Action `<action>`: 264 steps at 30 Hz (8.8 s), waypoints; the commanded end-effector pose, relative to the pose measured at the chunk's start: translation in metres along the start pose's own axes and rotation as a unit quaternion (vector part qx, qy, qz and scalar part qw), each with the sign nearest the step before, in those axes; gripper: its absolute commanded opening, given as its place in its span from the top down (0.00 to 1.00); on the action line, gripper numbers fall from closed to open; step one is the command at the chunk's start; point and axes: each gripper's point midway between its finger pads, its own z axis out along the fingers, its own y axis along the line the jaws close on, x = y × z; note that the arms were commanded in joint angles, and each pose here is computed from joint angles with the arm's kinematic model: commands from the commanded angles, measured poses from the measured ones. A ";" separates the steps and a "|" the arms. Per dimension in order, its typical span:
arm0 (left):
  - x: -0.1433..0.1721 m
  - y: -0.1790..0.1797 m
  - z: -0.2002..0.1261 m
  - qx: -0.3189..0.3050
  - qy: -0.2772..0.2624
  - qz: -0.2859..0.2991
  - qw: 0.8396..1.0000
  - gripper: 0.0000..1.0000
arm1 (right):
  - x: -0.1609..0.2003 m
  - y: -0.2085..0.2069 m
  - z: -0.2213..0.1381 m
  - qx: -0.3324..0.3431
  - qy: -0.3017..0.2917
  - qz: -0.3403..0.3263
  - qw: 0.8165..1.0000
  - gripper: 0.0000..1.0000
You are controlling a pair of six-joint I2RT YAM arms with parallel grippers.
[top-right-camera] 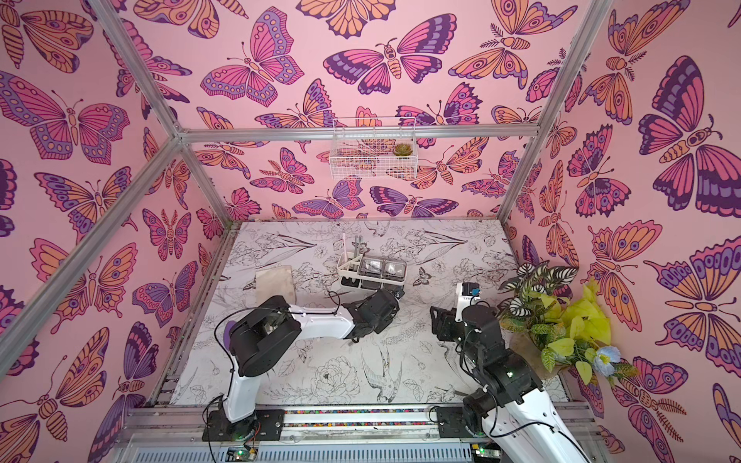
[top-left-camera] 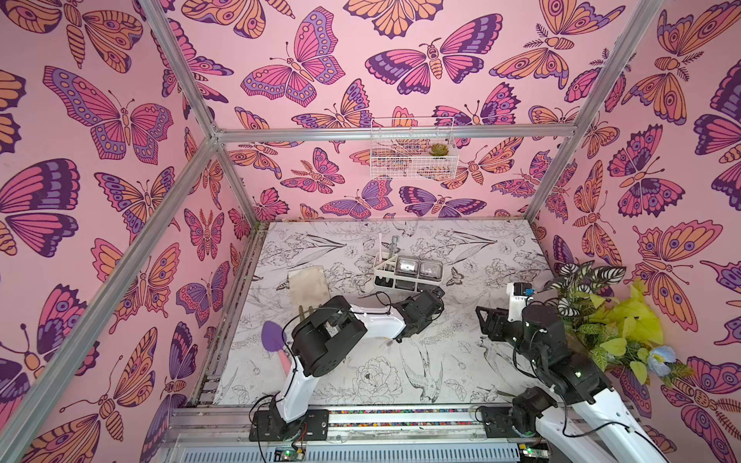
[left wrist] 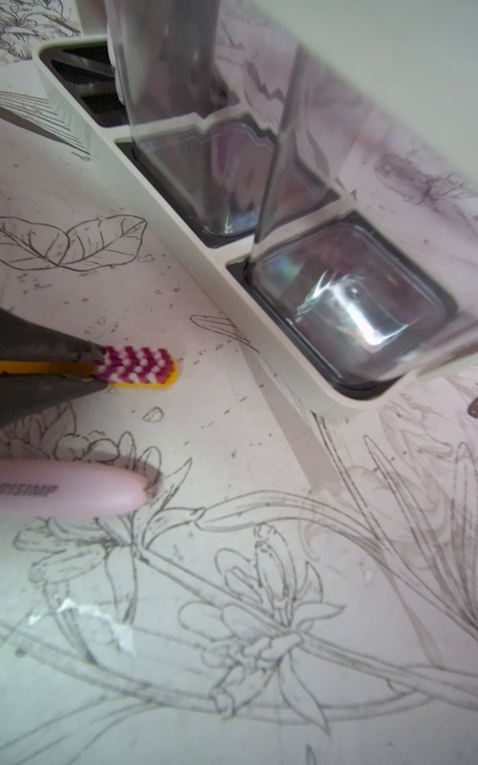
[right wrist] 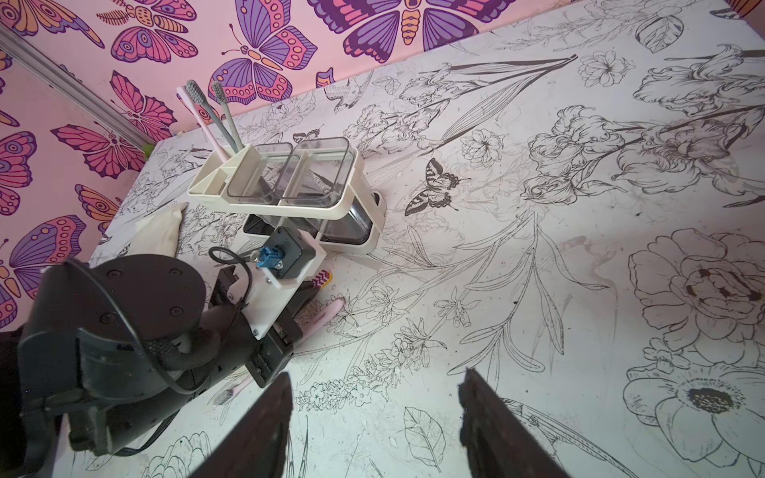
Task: Place the toothbrush into the toothbrush holder
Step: Pick up the toothbrush from the center of the board.
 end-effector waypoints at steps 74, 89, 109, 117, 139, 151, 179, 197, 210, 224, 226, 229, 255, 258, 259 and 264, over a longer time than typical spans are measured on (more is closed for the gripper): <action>0.100 -0.016 -0.036 0.119 0.161 0.030 0.979 1.00 | -0.007 0.009 -0.013 -0.012 0.019 -0.051 0.998 0.30; 0.088 -0.003 -0.055 0.101 0.158 0.017 0.982 1.00 | -0.005 0.011 -0.007 -0.016 0.026 -0.047 0.998 0.30; 0.035 0.017 -0.102 0.113 0.080 -0.033 0.990 1.00 | -0.003 0.035 -0.003 -0.090 0.025 -0.033 0.995 0.29; -0.002 0.028 -0.140 0.129 0.028 -0.069 0.989 1.00 | -0.005 0.071 -0.006 -0.192 0.023 -0.018 0.981 0.22; -0.052 0.062 -0.216 0.127 -0.094 -0.118 0.980 1.00 | -0.029 0.136 0.035 -0.349 0.049 0.114 0.929 0.23; -0.068 0.063 -0.217 0.132 -0.112 -0.135 0.975 1.00 | -0.037 0.155 0.042 -0.365 0.052 0.111 0.923 0.25; -0.091 0.042 -0.204 0.158 -0.119 -0.123 0.973 1.00 | -0.040 0.163 0.070 -0.351 0.059 0.138 0.924 0.42; -0.104 0.041 -0.194 0.146 -0.130 -0.125 0.973 1.00 | -0.037 0.161 0.080 -0.339 0.065 0.148 0.927 1.00; -0.096 0.038 -0.186 0.140 -0.125 -0.098 0.977 1.00 | -0.037 0.158 0.084 -0.313 0.078 0.132 0.937 1.00; -0.091 0.051 -0.194 0.114 -0.133 -0.089 0.981 1.00 | -0.051 0.149 0.076 -0.275 0.053 0.101 0.955 1.00; -0.089 0.058 -0.197 0.101 -0.136 -0.092 0.981 1.00 | -0.054 0.149 0.075 -0.266 0.054 0.094 0.958 1.00; -0.085 0.067 -0.200 0.093 -0.143 -0.103 0.980 1.00 | -0.058 0.152 0.073 -0.266 0.055 0.086 0.959 1.00; -0.017 0.127 -0.217 -0.046 -0.163 -0.183 0.968 0.44 | -0.095 0.192 0.097 -0.213 0.043 -0.027 0.976 1.00; 0.003 0.115 -0.218 -0.052 -0.174 -0.175 0.968 0.43 | -0.103 0.199 0.102 -0.191 0.028 -0.061 0.979 1.00; 0.010 0.113 -0.217 -0.060 -0.180 -0.173 0.967 0.42 | -0.104 0.202 0.104 -0.188 0.026 -0.072 0.979 1.00; 0.043 0.114 -0.199 -0.094 -0.166 -0.170 0.967 0.42 | -0.115 0.212 0.117 -0.171 0.016 -0.105 0.980 1.00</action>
